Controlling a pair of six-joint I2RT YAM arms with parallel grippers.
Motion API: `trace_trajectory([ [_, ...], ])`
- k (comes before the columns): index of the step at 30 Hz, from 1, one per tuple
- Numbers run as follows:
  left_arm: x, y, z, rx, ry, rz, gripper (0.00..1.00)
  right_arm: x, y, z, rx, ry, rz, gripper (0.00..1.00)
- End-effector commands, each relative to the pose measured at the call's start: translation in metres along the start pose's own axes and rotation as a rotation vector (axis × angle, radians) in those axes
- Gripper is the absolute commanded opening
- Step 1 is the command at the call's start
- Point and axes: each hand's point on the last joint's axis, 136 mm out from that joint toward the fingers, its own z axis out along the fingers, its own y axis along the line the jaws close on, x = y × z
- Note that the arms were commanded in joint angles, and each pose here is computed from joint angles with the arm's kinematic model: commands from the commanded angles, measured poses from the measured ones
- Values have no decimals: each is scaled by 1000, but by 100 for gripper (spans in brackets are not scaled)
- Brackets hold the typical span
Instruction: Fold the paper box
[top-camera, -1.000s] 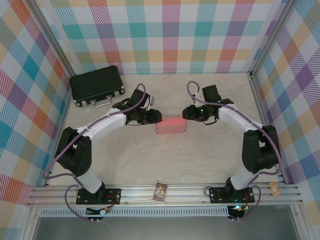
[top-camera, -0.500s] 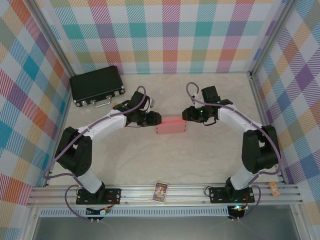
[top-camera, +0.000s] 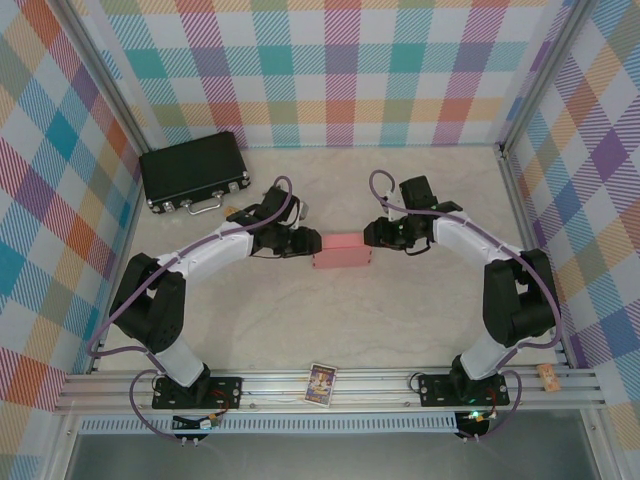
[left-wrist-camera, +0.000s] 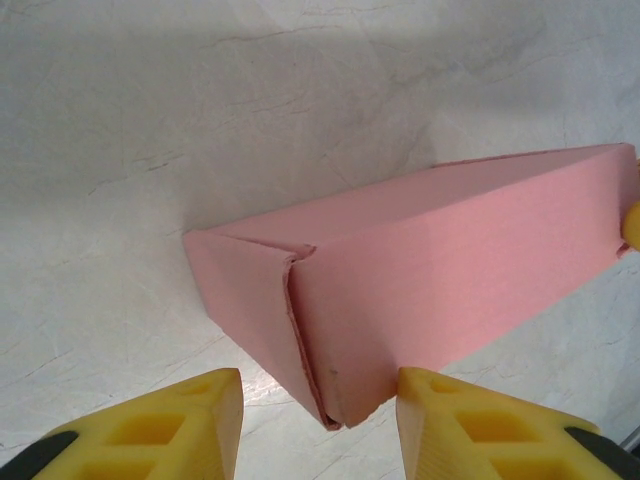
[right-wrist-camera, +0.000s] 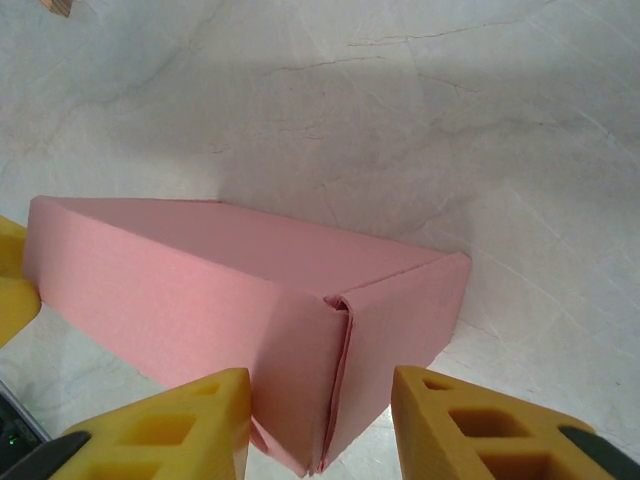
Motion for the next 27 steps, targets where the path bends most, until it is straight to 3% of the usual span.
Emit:
trace_trajectory([
  [1,18,23,5,-72,54,-31,43,26,-21,11,81,89,23,42],
  [19,8,14,-10,-55,1,-6,44,23,-22,11,91,59,31,42],
  [27,-8,6,-25,-36,-98,30,53,20,-20,11,82,49,29,42],
])
